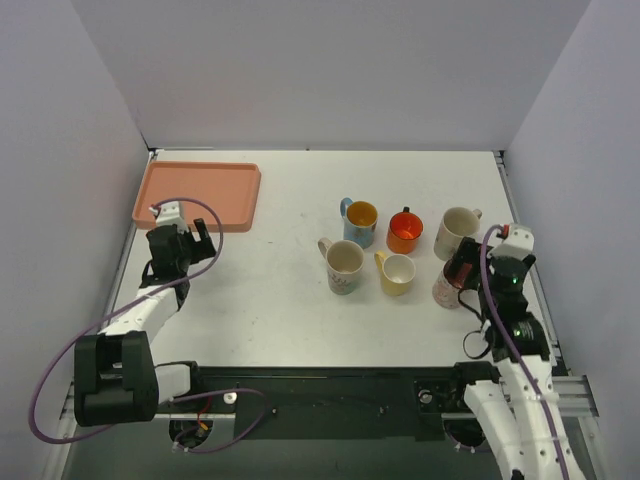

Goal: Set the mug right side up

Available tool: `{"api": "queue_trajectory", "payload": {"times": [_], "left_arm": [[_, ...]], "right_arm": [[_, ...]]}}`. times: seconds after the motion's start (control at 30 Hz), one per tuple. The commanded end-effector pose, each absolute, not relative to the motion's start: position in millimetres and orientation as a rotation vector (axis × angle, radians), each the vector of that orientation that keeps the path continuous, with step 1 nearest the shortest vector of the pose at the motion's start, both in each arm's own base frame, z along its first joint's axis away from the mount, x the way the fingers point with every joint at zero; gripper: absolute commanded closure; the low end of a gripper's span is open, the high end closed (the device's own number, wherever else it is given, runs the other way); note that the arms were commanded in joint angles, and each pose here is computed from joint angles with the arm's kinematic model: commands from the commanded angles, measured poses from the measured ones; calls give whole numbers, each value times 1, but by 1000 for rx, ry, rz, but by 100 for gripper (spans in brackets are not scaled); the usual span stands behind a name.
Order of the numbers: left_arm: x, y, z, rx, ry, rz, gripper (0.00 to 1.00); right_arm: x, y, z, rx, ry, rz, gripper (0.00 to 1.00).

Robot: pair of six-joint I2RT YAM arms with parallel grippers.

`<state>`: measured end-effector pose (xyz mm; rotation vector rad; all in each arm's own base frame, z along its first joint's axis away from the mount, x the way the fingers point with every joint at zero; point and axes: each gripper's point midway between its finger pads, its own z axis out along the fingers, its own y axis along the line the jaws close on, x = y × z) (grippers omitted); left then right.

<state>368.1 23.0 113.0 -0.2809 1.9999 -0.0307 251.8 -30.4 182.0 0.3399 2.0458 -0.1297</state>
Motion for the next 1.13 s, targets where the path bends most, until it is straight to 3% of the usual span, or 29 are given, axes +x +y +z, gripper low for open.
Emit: {"api": "queue_trajectory", "payload": {"times": [0.0,0.47,1.1], "left_arm": [[378,33,154,-327,1734,-21,7],[346,30,142,-297,1659,-20,3],[343,26,139,-282,1670,-38,3]], "right_arm": [[261,-28,181,316,1747,-88,6],[235,-49,135,458,1667,-148,6],[242,-41,125,439,1699,-106,6]]}}
